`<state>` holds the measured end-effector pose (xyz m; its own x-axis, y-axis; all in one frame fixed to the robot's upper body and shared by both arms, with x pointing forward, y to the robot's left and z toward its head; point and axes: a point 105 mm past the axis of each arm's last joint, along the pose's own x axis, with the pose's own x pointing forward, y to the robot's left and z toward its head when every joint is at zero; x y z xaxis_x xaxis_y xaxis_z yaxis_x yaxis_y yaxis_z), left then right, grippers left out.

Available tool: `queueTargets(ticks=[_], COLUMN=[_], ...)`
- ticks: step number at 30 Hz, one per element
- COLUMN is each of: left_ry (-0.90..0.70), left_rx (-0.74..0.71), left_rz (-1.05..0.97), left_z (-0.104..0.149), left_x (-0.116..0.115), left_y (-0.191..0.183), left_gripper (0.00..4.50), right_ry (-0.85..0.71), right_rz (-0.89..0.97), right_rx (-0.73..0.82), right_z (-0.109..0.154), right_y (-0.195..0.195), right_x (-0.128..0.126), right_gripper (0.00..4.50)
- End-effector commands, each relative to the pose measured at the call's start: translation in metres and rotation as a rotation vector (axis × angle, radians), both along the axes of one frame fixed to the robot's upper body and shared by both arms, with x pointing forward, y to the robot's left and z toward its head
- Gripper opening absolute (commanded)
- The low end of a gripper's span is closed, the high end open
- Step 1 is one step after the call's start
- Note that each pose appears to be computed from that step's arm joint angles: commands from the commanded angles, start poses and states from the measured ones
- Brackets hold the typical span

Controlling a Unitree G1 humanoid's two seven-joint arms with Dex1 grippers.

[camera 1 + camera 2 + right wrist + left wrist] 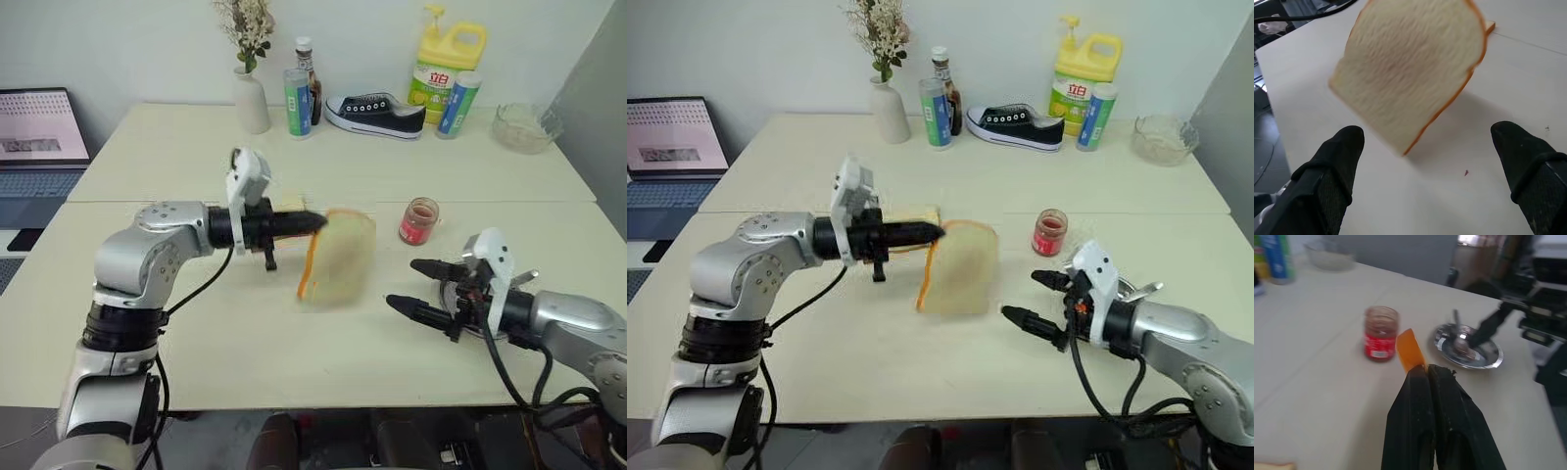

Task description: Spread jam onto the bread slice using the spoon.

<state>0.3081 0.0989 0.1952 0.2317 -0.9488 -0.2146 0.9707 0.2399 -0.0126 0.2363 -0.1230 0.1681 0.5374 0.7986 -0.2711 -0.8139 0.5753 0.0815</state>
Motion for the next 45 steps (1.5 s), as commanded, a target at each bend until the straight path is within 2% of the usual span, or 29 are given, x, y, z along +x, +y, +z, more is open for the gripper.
queueTargets(ticks=[1, 3, 5, 9, 14, 25, 28, 30, 35, 40, 45], left_ry=[-0.032, -0.081, -0.138, -0.217, -0.281, -0.229, -0.218, -0.217, -0.21, -0.307, -0.299], left_rx=[0.141, 0.22, 0.249, 0.23, 0.201, 0.149, 0.137, 0.141, 0.139, 0.209, 0.095], left_rz=[0.011, 0.036, 0.078, 0.19, 0.27, 0.221, 0.208, 0.216, 0.207, 0.183, 0.029], left_z=[-0.036, -0.06, -0.068, -0.066, -0.06, -0.07, -0.07, -0.069, -0.059, -0.045, -0.013], left_x=[0.006, 0.016, 0.029, 0.057, 0.076, 0.069, 0.067, 0.068, 0.066, 0.067, 0.041], left_y=[-0.002, -0.002, -0.002, -0.005, -0.007, -0.021, -0.024, -0.022, -0.013, 0.003, -0.01], left_gripper=[0.03, 0.03, 0.03, 0.03, 0.03, 0.03, 0.66, 1.24, 2.88, 4.37, 4.44], right_ry=[0.001, 0.008, 0.01, 0.004, -0.003, -0.009, -0.01, -0.01, -0.008, -0.015, -0.01], right_rz=[0.037, 0.032, 0.028, 0.013, -0.002, -0.019, -0.023, -0.028, -0.062, -0.182, -0.359], right_rx=[0.002, 0.007, 0.013, 0.013, 0.014, 0.011, 0.012, 0.012, 0.004, -0.011, -0.023], right_z=[0.003, 0.001, 0.0, -0.001, -0.001, -0.002, -0.002, -0.002, -0.002, 0.0, 0.001], right_y=[0.003, 0.005, 0.006, 0.006, 0.005, 0.003, 0.004, 0.003, -0.004, -0.03, -0.074], right_x=[-0.012, -0.013, -0.013, -0.012, -0.009, -0.007, -0.007, -0.007, -0.009, -0.007, -0.008], right_gripper=[4.5, 4.5, 4.5, 4.5, 4.5, 4.5, 4.5, 4.5, 4.5, 4.5, 4.5])
